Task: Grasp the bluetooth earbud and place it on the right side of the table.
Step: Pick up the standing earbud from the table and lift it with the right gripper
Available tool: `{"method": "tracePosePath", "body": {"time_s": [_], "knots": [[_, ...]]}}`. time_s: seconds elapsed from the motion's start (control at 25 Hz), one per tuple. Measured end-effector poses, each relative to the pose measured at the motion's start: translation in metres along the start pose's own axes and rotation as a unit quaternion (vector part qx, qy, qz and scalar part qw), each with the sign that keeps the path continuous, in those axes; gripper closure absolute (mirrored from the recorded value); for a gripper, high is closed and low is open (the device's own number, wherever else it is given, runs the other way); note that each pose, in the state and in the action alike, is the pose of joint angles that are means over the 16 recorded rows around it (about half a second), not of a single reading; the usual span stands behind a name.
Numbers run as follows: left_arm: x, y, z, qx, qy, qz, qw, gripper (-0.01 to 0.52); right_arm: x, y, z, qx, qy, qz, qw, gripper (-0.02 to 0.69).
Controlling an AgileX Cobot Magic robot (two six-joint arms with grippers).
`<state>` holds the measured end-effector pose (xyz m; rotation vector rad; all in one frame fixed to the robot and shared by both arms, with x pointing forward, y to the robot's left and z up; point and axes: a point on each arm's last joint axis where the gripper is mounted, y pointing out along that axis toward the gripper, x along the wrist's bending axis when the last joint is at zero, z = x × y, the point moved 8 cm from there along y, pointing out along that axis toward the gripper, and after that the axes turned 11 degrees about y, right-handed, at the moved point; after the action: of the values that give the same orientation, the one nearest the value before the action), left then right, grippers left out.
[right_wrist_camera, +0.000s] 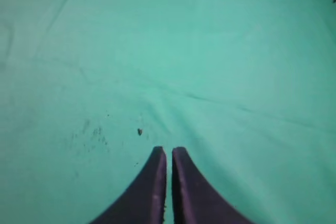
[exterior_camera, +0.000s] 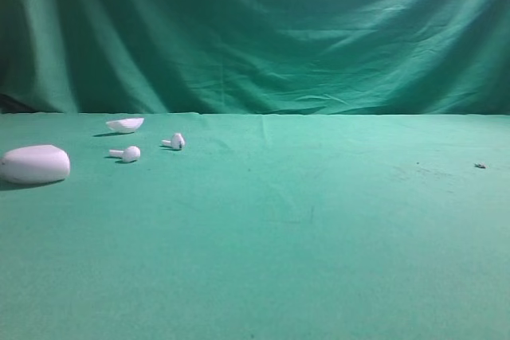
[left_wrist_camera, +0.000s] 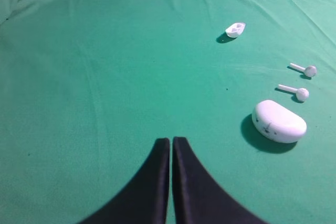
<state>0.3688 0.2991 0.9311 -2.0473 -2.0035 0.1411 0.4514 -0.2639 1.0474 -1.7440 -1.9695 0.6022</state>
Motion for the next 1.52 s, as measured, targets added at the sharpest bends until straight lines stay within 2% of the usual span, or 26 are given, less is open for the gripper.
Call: {"method": "tracePosePath", "body": {"time_s": [0.28,0.64,0.8,1.08,1.32,1.52], "knots": [[0.000,0.000,0.000,0.000,0.000,0.000,1.000,0.514,0.045,0.048,-0.030,0.121,-0.099,-0.048,0.987,0.665],[0.000,0.000,0.000,0.000,0.000,0.000,1.000,0.514,0.147,0.120,-0.039,0.219,-0.205,-0.116,0.947,0.645],[0.000,0.000,0.000,0.000,0.000,0.000,1.000,0.514,0.190,0.152,-0.032,0.248,-0.239,-0.134,0.929,0.590],[0.000,0.000,0.000,0.000,0.000,0.000,1.000,0.514,0.247,0.204,-0.015,0.280,-0.272,-0.149,0.909,0.436],[0.000,0.000,0.000,0.000,0.000,0.000,1.000,0.514,0.273,0.242,-0.003,0.288,-0.272,-0.151,0.906,0.323],[0.000,0.000,0.000,0.000,0.000,0.000,1.000,0.514,0.285,0.267,0.006,0.284,-0.263,-0.152,0.910,0.287]]}}
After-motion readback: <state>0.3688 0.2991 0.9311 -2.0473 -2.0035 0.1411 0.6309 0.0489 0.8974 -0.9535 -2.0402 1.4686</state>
